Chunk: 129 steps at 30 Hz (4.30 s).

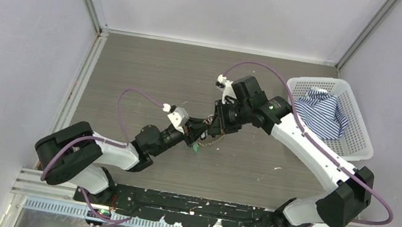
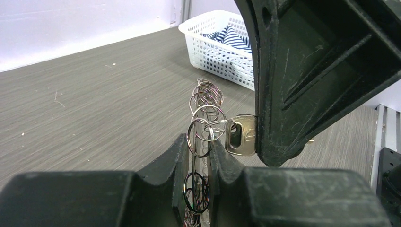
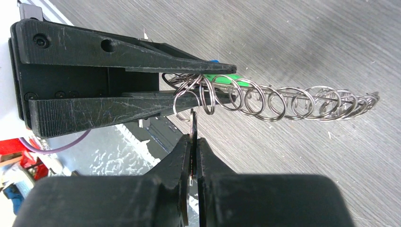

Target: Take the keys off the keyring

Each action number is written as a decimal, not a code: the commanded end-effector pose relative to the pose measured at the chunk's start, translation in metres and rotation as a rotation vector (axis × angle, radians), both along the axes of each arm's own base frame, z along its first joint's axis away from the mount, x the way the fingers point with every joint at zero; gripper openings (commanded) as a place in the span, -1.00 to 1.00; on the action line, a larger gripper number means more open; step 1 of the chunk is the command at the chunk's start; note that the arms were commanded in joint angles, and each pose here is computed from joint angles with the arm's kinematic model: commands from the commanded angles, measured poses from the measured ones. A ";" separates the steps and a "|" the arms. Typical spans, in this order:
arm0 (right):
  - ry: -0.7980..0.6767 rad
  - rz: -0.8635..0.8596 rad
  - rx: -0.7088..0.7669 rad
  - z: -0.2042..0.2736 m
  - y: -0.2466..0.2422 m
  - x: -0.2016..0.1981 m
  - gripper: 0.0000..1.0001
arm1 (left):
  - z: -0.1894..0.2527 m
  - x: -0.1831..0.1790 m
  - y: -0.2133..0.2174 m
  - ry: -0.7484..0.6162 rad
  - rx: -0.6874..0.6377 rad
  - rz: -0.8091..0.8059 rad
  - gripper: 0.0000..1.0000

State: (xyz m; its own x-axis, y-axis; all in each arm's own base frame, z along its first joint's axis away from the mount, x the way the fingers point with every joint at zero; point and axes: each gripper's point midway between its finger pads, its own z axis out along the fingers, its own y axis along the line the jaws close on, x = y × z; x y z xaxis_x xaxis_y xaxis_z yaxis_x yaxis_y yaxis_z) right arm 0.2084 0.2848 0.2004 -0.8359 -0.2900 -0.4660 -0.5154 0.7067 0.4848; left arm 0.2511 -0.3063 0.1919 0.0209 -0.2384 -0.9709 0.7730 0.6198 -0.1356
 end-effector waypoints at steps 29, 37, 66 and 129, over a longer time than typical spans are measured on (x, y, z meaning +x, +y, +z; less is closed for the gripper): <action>-0.001 0.134 -0.282 -0.036 -0.002 -0.044 -0.98 | 0.094 0.028 0.076 -0.091 -0.334 0.367 -0.99; 0.028 0.150 -0.306 -0.049 -0.005 -0.056 -0.98 | 0.103 0.028 0.084 -0.118 -0.343 0.397 -0.99; -0.104 -0.085 -0.211 -0.002 -0.024 0.016 -0.98 | 0.102 -0.009 0.060 -0.240 -0.235 0.168 -0.99; -0.071 0.067 -0.177 -0.002 -0.009 -0.010 -0.98 | 0.016 -0.044 0.006 -0.240 0.045 -0.135 0.05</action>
State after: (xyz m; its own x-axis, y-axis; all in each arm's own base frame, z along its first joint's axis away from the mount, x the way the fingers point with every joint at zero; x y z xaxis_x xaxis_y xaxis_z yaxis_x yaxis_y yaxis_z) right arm 0.2001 0.2738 0.1876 -0.7973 -0.4308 -0.4228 -0.5707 0.7662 0.2954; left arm 0.2193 -0.3030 0.1786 0.1222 -0.1484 -0.9814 0.8427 0.5378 0.0236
